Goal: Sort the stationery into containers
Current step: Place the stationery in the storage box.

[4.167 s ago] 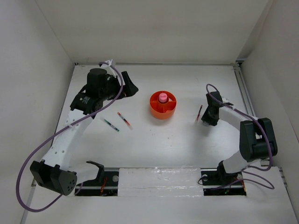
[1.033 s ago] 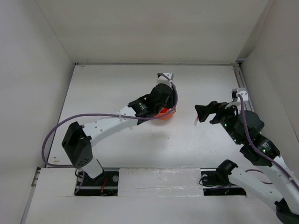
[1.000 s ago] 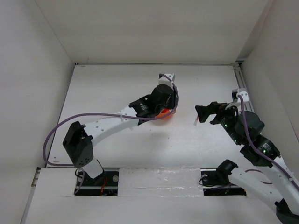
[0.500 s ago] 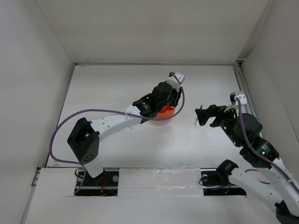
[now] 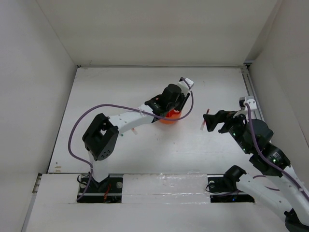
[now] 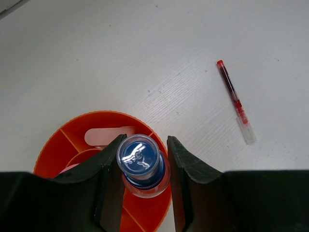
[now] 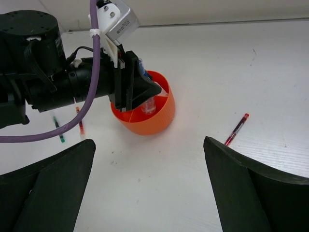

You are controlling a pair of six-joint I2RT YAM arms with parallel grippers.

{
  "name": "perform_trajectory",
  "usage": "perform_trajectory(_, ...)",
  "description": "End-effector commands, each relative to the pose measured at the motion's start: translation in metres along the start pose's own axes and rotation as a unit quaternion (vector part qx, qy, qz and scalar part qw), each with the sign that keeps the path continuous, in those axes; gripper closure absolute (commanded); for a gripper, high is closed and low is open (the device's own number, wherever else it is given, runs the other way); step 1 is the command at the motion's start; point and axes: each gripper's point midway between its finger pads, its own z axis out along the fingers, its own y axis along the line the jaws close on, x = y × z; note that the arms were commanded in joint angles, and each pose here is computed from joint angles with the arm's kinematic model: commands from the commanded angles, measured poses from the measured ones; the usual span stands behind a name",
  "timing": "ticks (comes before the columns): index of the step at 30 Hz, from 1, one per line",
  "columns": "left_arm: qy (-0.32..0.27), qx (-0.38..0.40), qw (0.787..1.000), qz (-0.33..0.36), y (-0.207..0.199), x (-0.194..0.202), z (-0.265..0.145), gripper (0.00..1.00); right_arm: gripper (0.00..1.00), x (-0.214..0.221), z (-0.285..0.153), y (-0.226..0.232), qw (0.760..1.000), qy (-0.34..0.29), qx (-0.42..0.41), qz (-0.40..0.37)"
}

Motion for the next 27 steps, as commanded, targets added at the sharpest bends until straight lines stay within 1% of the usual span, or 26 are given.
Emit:
perform_trajectory(1,-0.047,0.011,0.999,0.007,-0.003,-0.037,-0.003,1.00,0.00,-0.002,-0.001,0.000,1.000,-0.004,-0.003,-0.003)
perform_trajectory(9,-0.033,0.010,0.999,0.004,-0.003,-0.024,0.003,1.00,0.00,-0.002,0.000,0.002,1.000,-0.008,-0.009,-0.002)
perform_trajectory(10,-0.033,0.011,0.999,-0.001,-0.004,-0.024,0.003,0.98,0.00,-0.002,0.000,0.002,1.000,-0.008,-0.009,-0.002)
perform_trajectory(11,-0.028,0.010,1.000,0.000,-0.004,-0.019,0.003,0.94,0.00,-0.002,0.000,0.002,1.000,-0.008,-0.009,-0.002)
perform_trajectory(12,-0.028,0.010,1.000,0.000,-0.004,-0.019,0.003,0.85,0.00,-0.002,0.000,0.002,1.000,-0.008,-0.009,-0.002)
perform_trajectory(16,-0.033,0.011,0.999,-0.007,-0.004,-0.023,-0.002,0.64,0.00,0.002,0.004,0.002,1.000,-0.004,-0.008,-0.003)
perform_trajectory(17,-0.038,0.011,0.999,-0.007,-0.003,-0.028,-0.005,0.53,0.00,0.002,0.004,0.003,1.000,-0.004,-0.008,0.002)
perform_trajectory(18,-0.033,0.011,0.999,-0.007,-0.003,-0.023,-0.005,0.46,0.00,0.000,0.004,-0.002,1.000,-0.008,0.005,0.002)
perform_trajectory(19,-0.039,0.011,0.999,-0.012,-0.003,-0.028,-0.008,0.41,0.00,0.007,0.007,-0.005,1.000,0.002,0.016,0.004)
perform_trajectory(20,-0.046,0.012,0.999,-0.013,-0.003,-0.034,-0.012,0.40,0.00,0.008,0.009,-0.007,1.000,0.004,0.022,0.007)
perform_trajectory(23,-0.064,0.007,0.998,-0.025,-0.001,-0.052,-0.025,0.25,0.00,0.013,0.013,-0.011,0.999,0.013,0.037,0.008)
perform_trajectory(24,-0.070,0.008,0.997,-0.026,-0.001,-0.057,-0.028,0.23,0.00,0.013,0.013,-0.011,0.999,0.013,0.037,0.012)
perform_trajectory(25,-0.080,0.008,0.996,-0.027,-0.001,-0.066,-0.033,0.17,0.00,0.013,0.013,-0.012,0.999,0.011,0.042,0.012)
perform_trajectory(27,-0.097,0.010,0.995,-0.035,0.000,-0.080,-0.045,0.10,0.00,0.013,0.015,-0.017,0.998,0.009,0.058,0.015)
